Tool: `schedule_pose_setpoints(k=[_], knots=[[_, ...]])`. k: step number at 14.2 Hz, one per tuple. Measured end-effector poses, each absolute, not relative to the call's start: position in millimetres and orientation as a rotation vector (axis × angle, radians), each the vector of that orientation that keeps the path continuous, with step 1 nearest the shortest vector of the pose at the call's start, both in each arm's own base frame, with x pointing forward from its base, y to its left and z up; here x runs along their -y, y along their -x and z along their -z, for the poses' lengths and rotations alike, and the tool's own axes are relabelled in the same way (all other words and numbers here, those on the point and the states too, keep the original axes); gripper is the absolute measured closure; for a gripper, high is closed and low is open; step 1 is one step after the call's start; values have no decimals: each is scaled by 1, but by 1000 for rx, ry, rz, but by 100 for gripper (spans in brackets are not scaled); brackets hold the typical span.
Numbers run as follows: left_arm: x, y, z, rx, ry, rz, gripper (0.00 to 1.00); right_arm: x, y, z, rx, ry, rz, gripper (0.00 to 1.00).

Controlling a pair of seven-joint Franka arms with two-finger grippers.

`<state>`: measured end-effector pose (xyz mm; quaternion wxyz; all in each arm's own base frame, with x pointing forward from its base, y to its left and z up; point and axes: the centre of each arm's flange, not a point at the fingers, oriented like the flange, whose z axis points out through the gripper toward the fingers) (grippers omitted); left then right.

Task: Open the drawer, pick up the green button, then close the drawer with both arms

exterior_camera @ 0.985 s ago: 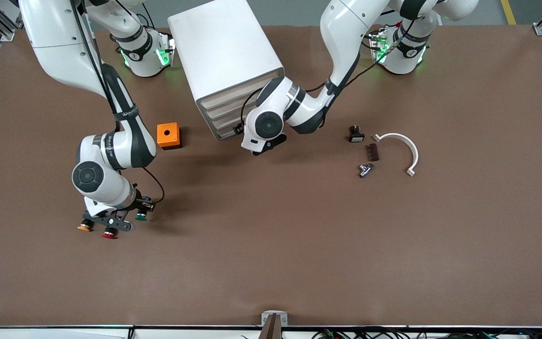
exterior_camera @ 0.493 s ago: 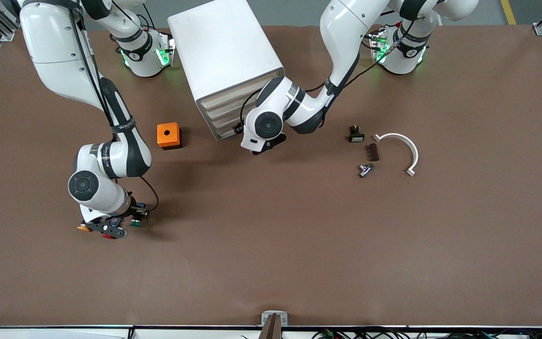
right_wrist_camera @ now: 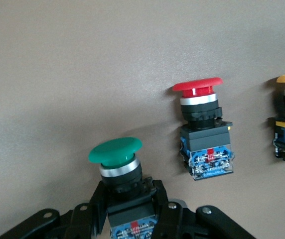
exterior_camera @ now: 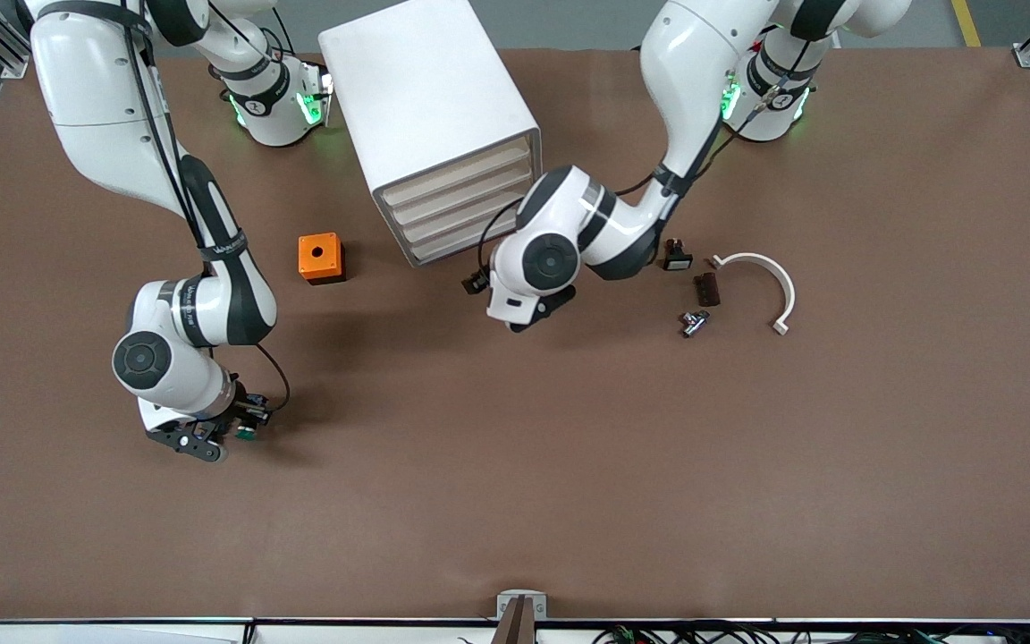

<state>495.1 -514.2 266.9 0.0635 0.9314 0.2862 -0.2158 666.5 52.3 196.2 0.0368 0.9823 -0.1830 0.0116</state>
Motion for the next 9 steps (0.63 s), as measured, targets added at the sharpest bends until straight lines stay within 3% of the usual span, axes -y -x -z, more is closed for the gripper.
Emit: schedule_pose_setpoints(k=[6, 9], knots=[[482, -524, -301, -794, -2890, 566, 0, -59, -673, -188, 617, -3007, -42, 59], [433, -556, -349, -622, -2921, 515, 0, -61, -676, -185, 622, -3007, -43, 59]])
